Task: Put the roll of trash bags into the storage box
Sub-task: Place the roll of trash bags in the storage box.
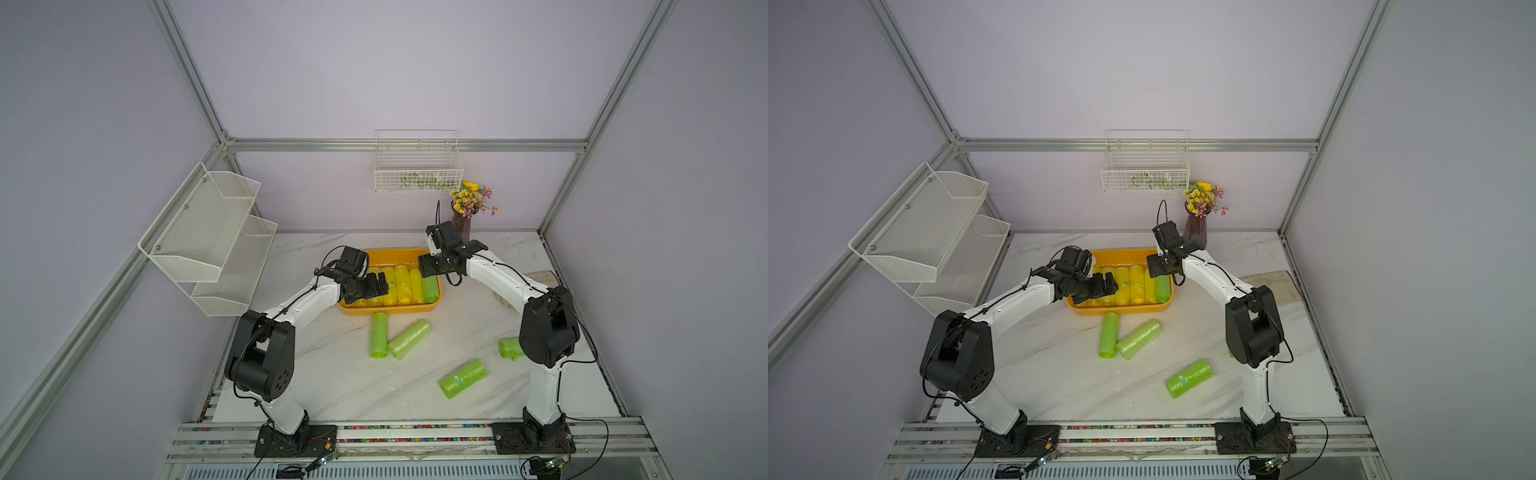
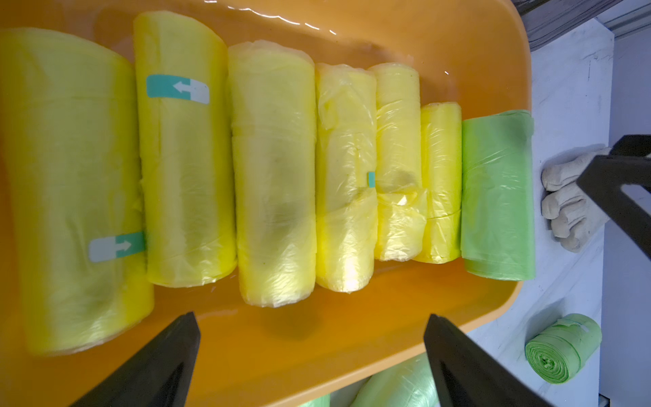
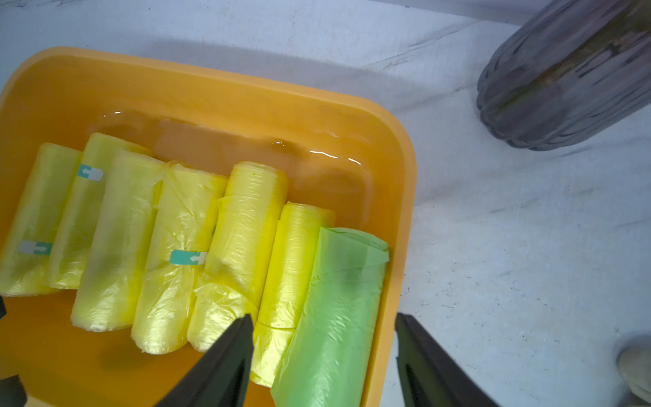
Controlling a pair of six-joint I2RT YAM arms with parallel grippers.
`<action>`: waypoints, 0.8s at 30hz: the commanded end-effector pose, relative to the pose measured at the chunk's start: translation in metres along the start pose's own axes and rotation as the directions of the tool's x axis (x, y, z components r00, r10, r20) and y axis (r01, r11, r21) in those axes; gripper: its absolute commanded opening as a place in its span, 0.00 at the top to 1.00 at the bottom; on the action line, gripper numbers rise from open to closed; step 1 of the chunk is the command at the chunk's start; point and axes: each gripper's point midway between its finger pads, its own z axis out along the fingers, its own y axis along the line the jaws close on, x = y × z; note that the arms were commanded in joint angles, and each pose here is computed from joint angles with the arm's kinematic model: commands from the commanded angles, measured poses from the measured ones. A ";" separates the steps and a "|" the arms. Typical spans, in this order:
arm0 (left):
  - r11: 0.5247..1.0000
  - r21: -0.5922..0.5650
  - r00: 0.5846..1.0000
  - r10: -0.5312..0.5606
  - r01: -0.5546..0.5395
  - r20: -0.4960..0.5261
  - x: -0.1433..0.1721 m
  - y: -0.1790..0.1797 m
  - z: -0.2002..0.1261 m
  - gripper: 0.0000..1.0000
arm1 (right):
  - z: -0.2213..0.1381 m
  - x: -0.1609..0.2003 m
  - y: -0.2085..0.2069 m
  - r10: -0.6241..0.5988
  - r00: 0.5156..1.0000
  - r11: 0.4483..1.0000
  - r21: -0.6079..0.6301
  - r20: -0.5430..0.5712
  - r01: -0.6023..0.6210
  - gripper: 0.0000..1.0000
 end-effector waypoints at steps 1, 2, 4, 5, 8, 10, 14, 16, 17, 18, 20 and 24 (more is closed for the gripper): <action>0.999 0.037 0.999 -0.009 0.007 0.040 -0.010 -0.010 -0.008 0.00 | -0.008 0.003 0.002 -0.008 1.000 1.000 -0.022 -0.009 0.008 0.44; 0.999 0.037 0.999 -0.008 0.007 0.038 -0.009 -0.010 -0.008 0.00 | -0.008 0.005 0.003 -0.008 1.000 1.000 -0.030 -0.013 0.008 0.45; 0.999 0.036 0.999 -0.007 0.006 0.037 -0.009 -0.009 -0.008 0.00 | -0.006 0.011 0.006 -0.008 1.000 0.999 -0.052 -0.021 0.007 0.49; 0.999 0.035 0.999 -0.007 0.006 0.038 -0.009 -0.009 -0.008 0.00 | -0.005 0.013 0.006 -0.005 1.000 0.998 -0.056 -0.020 0.004 0.51; 0.999 0.034 0.999 -0.008 0.007 0.036 -0.009 -0.009 -0.007 0.00 | 0.000 0.022 0.005 -0.002 0.999 0.998 -0.056 -0.036 -0.001 0.59; 0.999 0.033 0.999 -0.008 0.007 0.034 -0.008 -0.008 -0.006 0.00 | 0.005 0.032 0.004 -0.003 0.998 0.998 -0.057 -0.061 0.000 0.61; 0.999 0.035 0.999 -0.007 0.005 0.033 -0.008 -0.009 -0.006 0.00 | 0.010 0.048 0.001 -0.004 0.996 0.999 -0.052 -0.091 -0.001 0.62; 0.999 0.037 0.999 -0.006 0.005 0.033 -0.009 -0.010 -0.006 0.00 | 0.013 0.055 -0.001 -0.004 0.995 0.999 -0.043 -0.103 -0.001 0.63; 0.999 0.038 0.999 -0.005 0.004 0.032 -0.009 -0.010 -0.005 0.00 | 0.015 0.059 -0.003 -0.003 0.994 0.999 -0.037 -0.113 -0.001 0.63; 0.999 0.041 0.999 -0.005 0.004 0.032 -0.010 -0.011 -0.005 0.00 | 0.017 0.061 -0.004 -0.002 0.993 0.999 -0.033 -0.120 -0.002 0.63; 0.999 0.045 1.000 -0.006 0.004 0.030 -0.010 -0.012 -0.005 0.00 | 0.020 0.065 -0.006 0.001 0.991 0.999 -0.032 -0.131 -0.006 0.63; 0.999 0.046 0.999 -0.005 0.004 0.032 -0.010 -0.012 -0.006 0.00 | 0.028 0.074 -0.009 0.010 0.988 1.000 -0.023 -0.153 -0.014 0.64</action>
